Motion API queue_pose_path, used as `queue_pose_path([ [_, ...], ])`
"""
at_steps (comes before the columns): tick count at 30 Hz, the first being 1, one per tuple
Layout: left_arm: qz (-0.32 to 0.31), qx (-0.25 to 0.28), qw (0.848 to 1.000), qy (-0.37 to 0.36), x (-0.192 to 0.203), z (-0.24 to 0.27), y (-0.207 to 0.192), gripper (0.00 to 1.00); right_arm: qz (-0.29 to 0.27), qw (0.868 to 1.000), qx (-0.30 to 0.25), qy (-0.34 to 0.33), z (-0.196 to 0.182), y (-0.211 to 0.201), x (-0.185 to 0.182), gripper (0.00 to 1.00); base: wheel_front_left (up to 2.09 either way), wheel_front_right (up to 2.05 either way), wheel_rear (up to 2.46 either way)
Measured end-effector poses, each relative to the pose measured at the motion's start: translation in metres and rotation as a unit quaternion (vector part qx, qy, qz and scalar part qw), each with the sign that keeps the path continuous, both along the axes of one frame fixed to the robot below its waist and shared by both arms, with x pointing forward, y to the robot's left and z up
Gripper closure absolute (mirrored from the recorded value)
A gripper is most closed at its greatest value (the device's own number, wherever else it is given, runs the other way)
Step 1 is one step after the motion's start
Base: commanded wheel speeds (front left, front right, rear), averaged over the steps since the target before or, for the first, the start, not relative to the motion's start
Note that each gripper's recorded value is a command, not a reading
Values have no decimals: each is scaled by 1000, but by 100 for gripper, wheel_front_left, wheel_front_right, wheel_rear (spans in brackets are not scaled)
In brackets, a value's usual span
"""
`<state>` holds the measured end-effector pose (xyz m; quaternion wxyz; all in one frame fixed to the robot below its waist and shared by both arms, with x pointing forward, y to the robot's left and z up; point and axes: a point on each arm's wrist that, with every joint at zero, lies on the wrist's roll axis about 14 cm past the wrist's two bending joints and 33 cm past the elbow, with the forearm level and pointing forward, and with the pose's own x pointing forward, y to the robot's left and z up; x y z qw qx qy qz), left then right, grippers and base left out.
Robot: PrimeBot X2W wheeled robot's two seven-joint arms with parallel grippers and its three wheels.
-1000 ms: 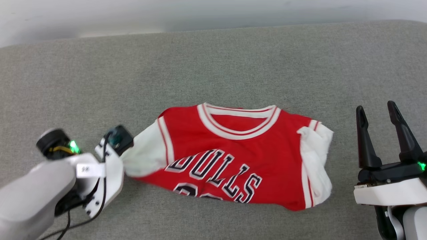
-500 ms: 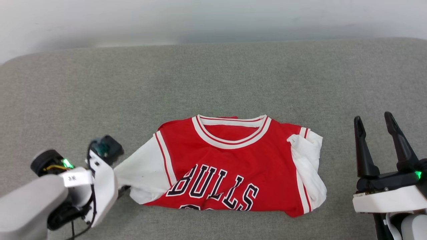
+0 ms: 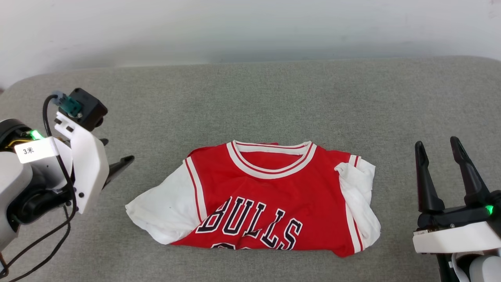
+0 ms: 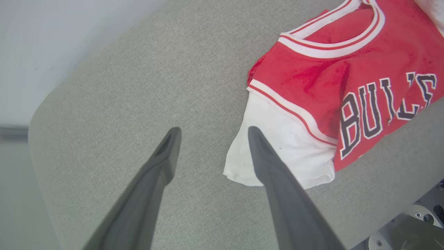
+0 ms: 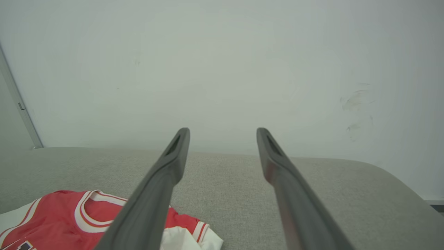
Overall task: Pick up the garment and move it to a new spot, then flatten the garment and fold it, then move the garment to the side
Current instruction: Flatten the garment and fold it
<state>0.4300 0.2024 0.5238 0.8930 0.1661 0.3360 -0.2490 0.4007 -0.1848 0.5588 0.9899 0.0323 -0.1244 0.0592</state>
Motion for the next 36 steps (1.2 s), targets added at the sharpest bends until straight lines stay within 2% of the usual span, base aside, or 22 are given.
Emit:
queue_pose_path([
  [7,22,13,996,84,0,-44,6,0,-2,1000,-3,6,-5,-2,5,0,0,0,0],
  [14,29,37,980,192,-18,-106,9,0,-9,1000,-6,12,-10,-7,13,0,0,0,0],
  [24,21,74,960,270,-33,-158,15,0,-22,999,-12,24,-19,-16,18,0,0,0,0],
  [25,23,70,960,271,-33,-159,14,56,-24,999,-13,23,-19,-18,19,0,0,0,0],
  [26,25,67,960,271,-33,-159,15,100,-26,999,-13,23,-19,-19,19,0,0,0,0],
  [31,19,71,967,245,-27,-150,17,100,-25,999,-15,18,-15,-19,18,0,0,0,0],
  [36,44,62,982,172,1,-112,37,100,-28,1000,-13,7,-8,-19,19,0,0,0,0],
])
